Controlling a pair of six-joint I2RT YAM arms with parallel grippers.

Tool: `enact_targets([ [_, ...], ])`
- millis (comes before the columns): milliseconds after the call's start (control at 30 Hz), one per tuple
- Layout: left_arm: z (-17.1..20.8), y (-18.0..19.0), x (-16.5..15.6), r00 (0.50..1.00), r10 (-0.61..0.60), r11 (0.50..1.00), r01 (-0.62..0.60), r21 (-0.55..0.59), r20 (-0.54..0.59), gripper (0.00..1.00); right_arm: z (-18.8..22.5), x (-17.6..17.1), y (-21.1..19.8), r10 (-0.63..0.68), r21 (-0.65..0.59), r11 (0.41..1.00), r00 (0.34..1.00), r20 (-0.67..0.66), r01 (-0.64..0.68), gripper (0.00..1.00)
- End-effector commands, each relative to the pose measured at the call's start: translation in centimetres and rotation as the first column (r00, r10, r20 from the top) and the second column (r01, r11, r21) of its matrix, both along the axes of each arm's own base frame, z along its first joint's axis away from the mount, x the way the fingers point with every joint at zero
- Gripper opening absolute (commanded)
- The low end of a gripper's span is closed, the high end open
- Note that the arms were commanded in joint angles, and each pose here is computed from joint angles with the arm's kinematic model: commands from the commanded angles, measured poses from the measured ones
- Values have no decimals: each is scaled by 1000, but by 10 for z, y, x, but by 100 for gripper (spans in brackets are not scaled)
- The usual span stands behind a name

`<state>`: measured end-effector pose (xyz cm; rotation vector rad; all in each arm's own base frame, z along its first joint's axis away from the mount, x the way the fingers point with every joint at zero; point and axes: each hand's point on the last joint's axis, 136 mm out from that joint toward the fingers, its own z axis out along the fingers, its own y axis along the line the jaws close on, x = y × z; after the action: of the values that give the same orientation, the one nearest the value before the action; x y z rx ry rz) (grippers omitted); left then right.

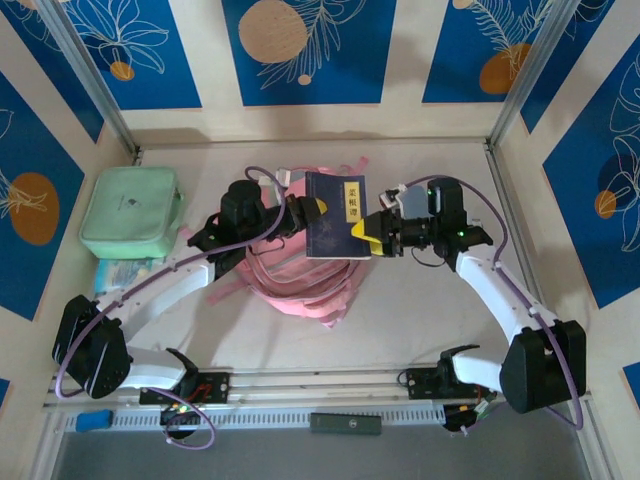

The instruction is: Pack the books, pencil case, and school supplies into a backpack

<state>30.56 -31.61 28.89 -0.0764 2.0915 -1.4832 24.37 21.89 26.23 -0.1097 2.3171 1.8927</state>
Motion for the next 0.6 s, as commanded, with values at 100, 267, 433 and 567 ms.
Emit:
enact_targets([
  [100, 11, 5, 2, 998, 15, 999, -18, 38, 63, 0, 4, -1, -4, -9, 4, 1000, 1000, 5, 9, 18],
  [267, 6, 1, -2, 999, -8, 1000, 7, 17, 46, 5, -2, 4, -6, -23, -19, 1000, 1000, -8, 23, 0],
  [433, -15, 17, -7, 997, -8, 983, -5, 184, 72, 51, -10, 16, -28, -126, -65, 990, 991, -41, 124, 0],
  [567, -49, 48, -17, 994, -31, 895, -20, 445, 107, 57, -27, 24, -68, -303, -209, 937, 949, -82, 281, 0],
])
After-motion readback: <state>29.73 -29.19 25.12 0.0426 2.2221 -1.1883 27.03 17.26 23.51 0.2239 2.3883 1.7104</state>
